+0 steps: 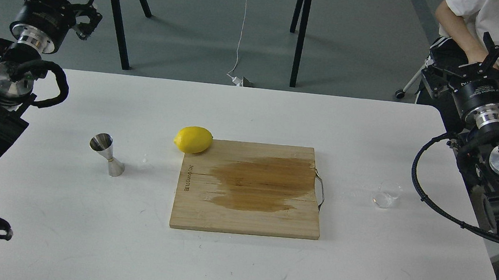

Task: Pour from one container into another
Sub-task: 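Move the left gripper down toward the metal jigger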

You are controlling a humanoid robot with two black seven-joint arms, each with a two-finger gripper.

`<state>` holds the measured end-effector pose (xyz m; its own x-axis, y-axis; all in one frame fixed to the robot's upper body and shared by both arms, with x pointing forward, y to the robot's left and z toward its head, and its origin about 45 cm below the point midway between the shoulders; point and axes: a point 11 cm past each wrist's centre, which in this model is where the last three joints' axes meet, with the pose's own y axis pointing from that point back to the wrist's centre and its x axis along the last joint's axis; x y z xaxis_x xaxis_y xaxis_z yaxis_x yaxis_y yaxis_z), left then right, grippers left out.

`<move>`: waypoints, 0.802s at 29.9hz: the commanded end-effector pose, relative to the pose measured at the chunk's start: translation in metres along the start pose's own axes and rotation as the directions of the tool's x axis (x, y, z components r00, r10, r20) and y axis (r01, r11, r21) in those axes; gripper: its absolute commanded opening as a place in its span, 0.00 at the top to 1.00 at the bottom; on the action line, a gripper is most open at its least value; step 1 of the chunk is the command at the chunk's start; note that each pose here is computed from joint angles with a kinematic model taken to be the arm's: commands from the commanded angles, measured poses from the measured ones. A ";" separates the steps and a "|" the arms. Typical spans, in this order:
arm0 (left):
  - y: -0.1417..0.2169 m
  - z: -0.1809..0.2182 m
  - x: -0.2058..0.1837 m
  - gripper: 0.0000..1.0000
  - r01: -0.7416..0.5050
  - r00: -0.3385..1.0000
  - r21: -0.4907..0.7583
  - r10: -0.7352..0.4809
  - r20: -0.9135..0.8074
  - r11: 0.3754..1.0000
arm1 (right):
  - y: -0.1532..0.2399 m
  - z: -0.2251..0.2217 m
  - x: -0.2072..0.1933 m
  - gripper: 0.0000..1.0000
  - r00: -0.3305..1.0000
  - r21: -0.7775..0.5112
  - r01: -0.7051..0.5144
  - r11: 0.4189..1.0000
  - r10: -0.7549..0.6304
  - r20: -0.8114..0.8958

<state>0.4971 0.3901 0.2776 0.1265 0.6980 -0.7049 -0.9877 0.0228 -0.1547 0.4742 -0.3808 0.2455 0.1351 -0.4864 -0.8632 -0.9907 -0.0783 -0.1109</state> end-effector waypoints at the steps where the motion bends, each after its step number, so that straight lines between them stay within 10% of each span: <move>1: -0.002 -0.014 -0.006 0.00 0.011 1.000 0.018 -0.011 -0.020 1.000 | 0.000 0.000 0.000 0.00 1.000 0.002 -0.001 1.000 0.001 0.000; 15: 0.014 -0.001 -0.041 0.00 0.195 0.980 0.072 -0.197 0.024 0.978 | 0.007 -0.015 0.011 0.00 0.999 0.020 -0.031 0.999 0.032 -0.024; 24: 0.075 0.020 -0.122 0.00 0.496 0.647 0.358 -0.612 0.454 0.791 | 0.017 -0.044 0.020 0.00 0.995 0.044 -0.060 0.997 0.064 -0.079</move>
<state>0.4336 0.3381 0.3639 0.5624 0.7955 -0.2254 -0.8183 0.4963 -0.2900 0.4629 -0.4282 0.2509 0.0801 -0.5536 -0.8289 -0.9961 -0.0126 -0.0878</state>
